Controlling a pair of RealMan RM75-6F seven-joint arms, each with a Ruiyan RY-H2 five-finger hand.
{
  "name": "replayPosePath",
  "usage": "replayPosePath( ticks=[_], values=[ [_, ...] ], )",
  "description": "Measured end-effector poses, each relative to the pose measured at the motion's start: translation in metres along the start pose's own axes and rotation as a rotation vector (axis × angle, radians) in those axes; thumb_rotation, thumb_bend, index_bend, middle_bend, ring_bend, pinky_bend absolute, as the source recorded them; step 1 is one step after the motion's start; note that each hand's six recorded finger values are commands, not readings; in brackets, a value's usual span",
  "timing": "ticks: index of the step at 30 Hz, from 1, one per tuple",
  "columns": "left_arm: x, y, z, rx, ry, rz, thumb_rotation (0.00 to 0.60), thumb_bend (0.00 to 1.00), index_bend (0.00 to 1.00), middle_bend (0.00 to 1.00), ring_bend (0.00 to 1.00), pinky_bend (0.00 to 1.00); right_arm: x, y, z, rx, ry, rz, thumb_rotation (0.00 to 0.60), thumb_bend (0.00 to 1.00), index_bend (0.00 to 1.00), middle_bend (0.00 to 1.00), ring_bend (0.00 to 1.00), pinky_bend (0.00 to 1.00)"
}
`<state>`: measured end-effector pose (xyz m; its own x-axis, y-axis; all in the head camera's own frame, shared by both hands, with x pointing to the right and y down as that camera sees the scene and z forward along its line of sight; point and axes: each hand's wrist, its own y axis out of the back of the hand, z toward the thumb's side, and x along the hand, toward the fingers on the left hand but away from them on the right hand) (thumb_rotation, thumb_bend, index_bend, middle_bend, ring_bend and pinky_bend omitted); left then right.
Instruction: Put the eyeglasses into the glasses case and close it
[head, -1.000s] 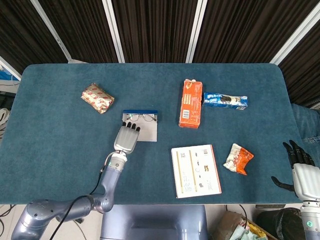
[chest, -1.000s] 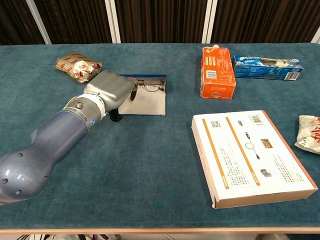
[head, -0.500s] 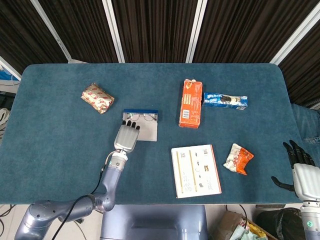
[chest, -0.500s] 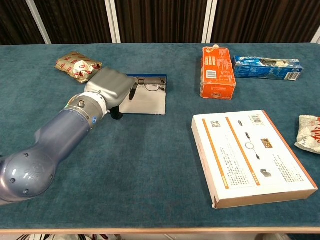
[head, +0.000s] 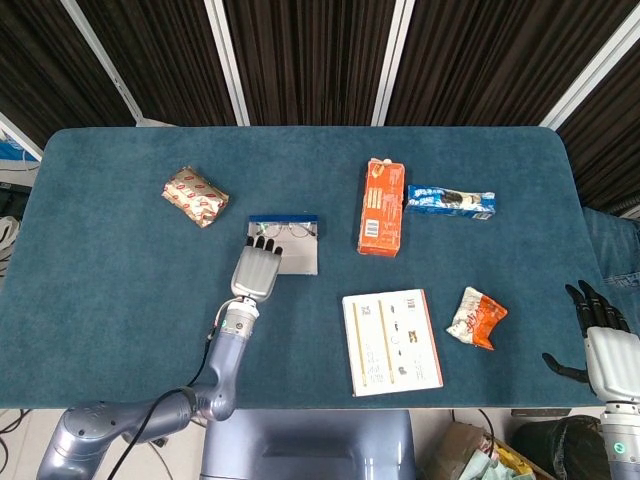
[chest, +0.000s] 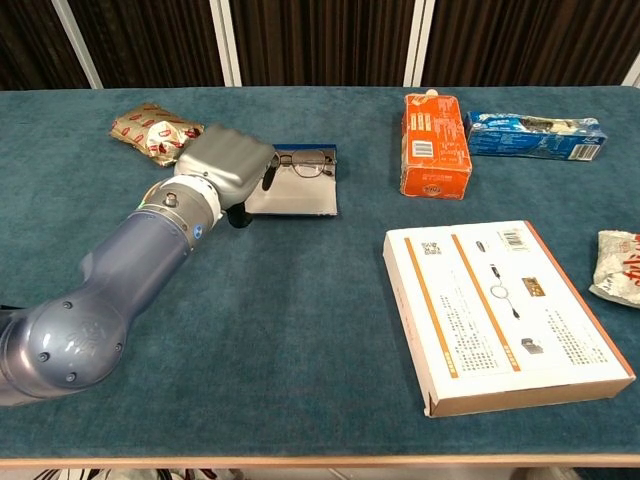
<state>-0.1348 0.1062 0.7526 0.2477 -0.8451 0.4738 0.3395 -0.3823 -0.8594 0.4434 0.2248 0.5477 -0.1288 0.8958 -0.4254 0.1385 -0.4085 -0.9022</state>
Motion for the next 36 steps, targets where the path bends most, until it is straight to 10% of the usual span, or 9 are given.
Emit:
replayPosePath(
  ticks=[36],
  values=[
    [0.035,0.003,-0.024,0.000,0.131,0.028,0.600,0.36,0.47,0.32,0.25,0.31,0.000,0.000,-0.001,-0.006,-0.006,0.000,0.600,0.24,0.06,0.04,0.11,0.16]
  ],
)
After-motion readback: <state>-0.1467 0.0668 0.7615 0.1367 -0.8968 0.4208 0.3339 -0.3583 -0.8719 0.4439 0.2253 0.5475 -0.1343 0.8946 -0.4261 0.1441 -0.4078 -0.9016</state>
